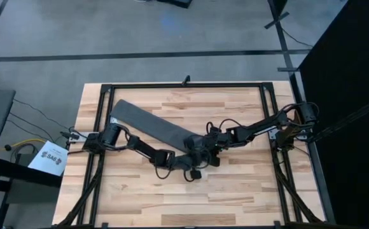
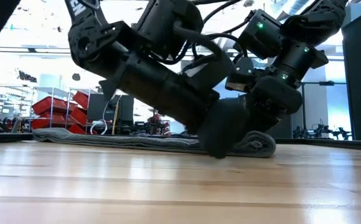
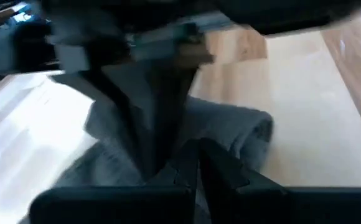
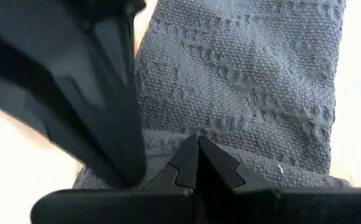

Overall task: Roll towel
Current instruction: Roll the gray towel

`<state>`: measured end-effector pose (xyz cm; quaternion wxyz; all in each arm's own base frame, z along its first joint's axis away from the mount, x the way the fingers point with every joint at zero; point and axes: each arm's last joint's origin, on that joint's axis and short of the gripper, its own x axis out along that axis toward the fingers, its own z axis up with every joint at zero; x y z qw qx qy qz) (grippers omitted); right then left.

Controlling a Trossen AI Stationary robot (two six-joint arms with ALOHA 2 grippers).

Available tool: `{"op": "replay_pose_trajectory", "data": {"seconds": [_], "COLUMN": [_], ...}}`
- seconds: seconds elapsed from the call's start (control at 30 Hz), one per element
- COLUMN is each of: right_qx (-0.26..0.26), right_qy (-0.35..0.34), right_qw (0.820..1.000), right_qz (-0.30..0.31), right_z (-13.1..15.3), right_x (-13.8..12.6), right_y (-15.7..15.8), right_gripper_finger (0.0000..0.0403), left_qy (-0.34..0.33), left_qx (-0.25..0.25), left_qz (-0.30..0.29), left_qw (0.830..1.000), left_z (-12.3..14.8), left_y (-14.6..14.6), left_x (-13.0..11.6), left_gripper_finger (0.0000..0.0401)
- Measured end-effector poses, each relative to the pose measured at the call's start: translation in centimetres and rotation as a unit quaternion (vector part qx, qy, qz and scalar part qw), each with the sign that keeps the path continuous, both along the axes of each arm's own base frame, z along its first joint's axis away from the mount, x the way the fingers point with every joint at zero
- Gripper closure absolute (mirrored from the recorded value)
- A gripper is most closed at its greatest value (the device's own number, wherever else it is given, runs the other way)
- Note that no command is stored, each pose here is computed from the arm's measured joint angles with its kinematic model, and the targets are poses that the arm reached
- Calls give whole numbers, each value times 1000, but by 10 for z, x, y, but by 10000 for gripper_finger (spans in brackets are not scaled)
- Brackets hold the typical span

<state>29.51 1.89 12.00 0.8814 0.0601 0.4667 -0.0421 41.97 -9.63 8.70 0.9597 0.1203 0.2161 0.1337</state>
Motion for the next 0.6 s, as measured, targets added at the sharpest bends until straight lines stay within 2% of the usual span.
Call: {"op": "replay_pose_trajectory", "data": {"seconds": [0.23,0.43,0.6], "right_qx": [4,2,-7], "right_qy": [0,0,-1], "right_qw": [1000,1000,1000], "right_qz": [5,7,7], "right_z": [0,0,4], "right_x": [0,0,-2], "right_y": [1,1,0], "right_gripper_finger": [403,403,403], "left_qy": [12,15,11], "left_qx": [4,14,35], "left_qz": [-9,-5,-18], "left_qw": [1000,1000,999], "left_z": [-2,-2,12], "left_y": [-16,-18,-19], "left_x": [-6,-6,-4], "left_gripper_finger": [395,395,395]}}
